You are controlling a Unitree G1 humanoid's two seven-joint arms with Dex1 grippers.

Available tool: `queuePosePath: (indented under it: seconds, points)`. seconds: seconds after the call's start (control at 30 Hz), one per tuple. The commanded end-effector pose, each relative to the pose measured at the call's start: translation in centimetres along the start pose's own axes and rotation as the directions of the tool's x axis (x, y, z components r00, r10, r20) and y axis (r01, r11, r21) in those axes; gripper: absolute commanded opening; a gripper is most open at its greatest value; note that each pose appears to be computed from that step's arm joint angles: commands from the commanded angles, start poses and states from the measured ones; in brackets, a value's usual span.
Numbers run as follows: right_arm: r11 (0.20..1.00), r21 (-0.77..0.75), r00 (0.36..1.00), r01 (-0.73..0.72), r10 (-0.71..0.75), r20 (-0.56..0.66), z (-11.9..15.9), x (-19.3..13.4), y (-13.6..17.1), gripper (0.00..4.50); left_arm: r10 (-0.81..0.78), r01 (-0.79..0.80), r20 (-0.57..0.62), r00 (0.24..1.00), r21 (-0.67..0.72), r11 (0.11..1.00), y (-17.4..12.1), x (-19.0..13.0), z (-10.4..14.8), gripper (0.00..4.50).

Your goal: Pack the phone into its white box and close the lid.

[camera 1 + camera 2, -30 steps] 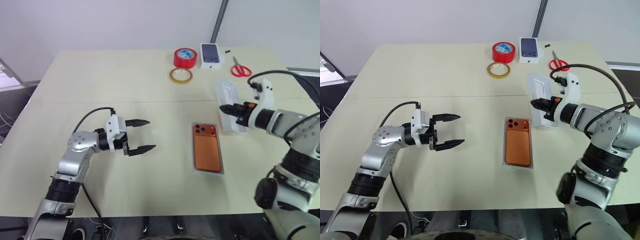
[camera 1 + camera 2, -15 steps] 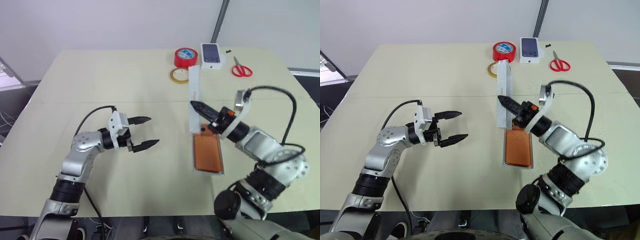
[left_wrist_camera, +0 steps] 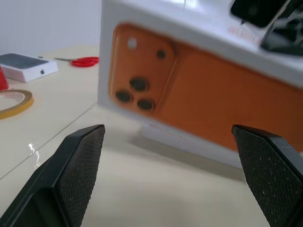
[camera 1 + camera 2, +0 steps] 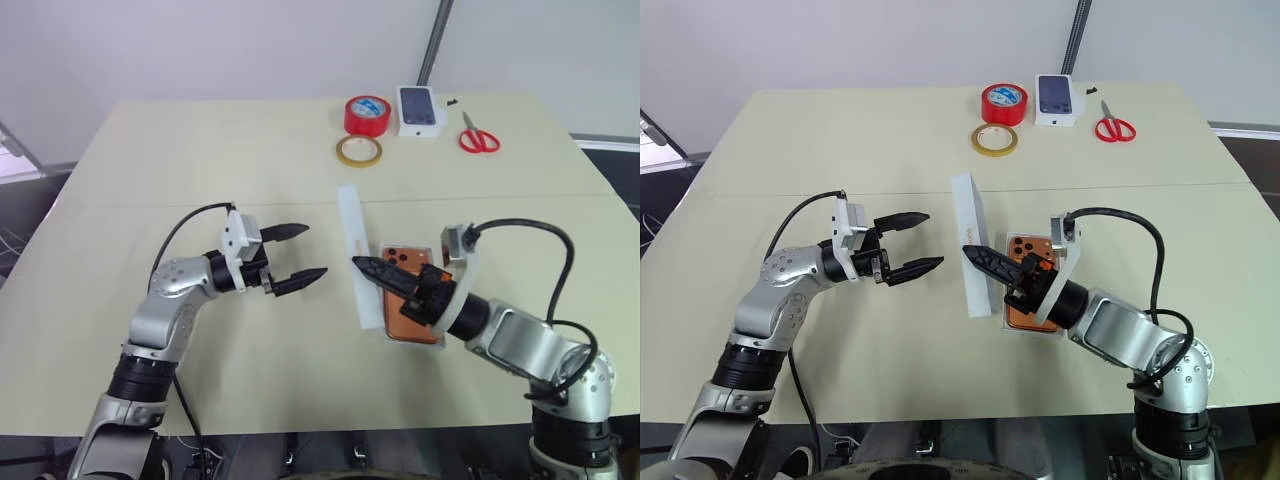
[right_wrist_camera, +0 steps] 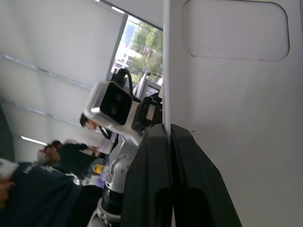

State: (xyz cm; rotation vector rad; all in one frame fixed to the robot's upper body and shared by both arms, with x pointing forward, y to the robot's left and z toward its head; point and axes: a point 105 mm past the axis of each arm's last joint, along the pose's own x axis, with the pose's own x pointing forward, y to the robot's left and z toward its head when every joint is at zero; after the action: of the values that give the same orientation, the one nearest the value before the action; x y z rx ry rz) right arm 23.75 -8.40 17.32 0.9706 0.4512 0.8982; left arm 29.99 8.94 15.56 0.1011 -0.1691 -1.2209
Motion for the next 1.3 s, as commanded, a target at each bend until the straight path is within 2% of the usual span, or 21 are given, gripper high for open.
queuePosePath:
  seconds: [0.03,0.13,0.33,0.37,0.53,0.83,0.93,1.1,1.17,1.27,1.3]
  points:
    - [0.999,0.049,1.0,0.013,-0.014,0.023,-0.5,-0.3,0.0,0.05,-0.025,0.025,0.025,0.999,0.005,1.0,-0.7,-0.1,0.8,4.5]
    - [0.998,0.059,0.999,0.022,-0.023,0.023,-0.6,-0.2,-0.1,0.0,-0.062,0.062,0.008,0.998,-0.009,0.998,-1.4,0.0,0.2,3.74]
    - [0.994,0.084,0.997,0.073,-0.073,0.002,-1.0,-0.7,-1.5,0.0,-0.085,0.085,-0.015,0.996,0.0,0.996,-2.3,0.7,-1.0,0.69]
    - [0.993,0.084,0.997,0.079,-0.078,-0.008,-1.1,-0.8,-1.7,0.0,-0.091,0.091,-0.02,0.996,0.005,0.996,-2.7,1.1,-1.4,0.07]
    - [0.984,0.098,0.989,0.15,-0.148,-0.028,-0.9,-1.2,-3.2,0.0,-0.102,0.102,-0.03,0.994,-0.006,0.995,-3.8,2.9,-3.2,0.03]
    - [0.977,0.102,0.982,0.186,-0.188,0.006,0.2,-1.5,-4.1,0.0,-0.121,0.121,-0.004,0.993,-0.048,0.992,-4.5,5.5,-4.2,0.03]
    - [0.976,0.111,0.98,0.187,-0.193,0.047,0.9,-1.8,-4.2,0.88,-0.127,0.127,0.007,0.992,-0.056,0.99,-4.4,6.4,-4.1,0.0]
    - [0.977,0.082,0.975,0.198,-0.205,0.084,1.9,-2.4,-4.2,3.48,-0.1,0.107,0.049,0.994,-0.156,0.982,-3.6,8.2,-4.3,0.0]
    - [0.979,-0.008,0.977,0.202,-0.201,0.071,2.2,-2.8,-3.8,4.47,-0.117,0.124,0.053,0.992,-0.157,0.98,-3.7,9.2,-4.4,0.0]
    - [0.924,-0.245,0.956,0.292,-0.289,0.05,3.4,-4.2,-4.5,4.47,-0.146,0.153,0.06,0.988,-0.141,0.978,-4.1,10.2,-4.4,0.0]
    - [0.875,-0.36,0.942,0.324,-0.333,0.037,4.1,-5.2,-5.0,4.47,-0.15,0.158,0.064,0.987,-0.14,0.977,-4.1,10.5,-4.3,0.0]
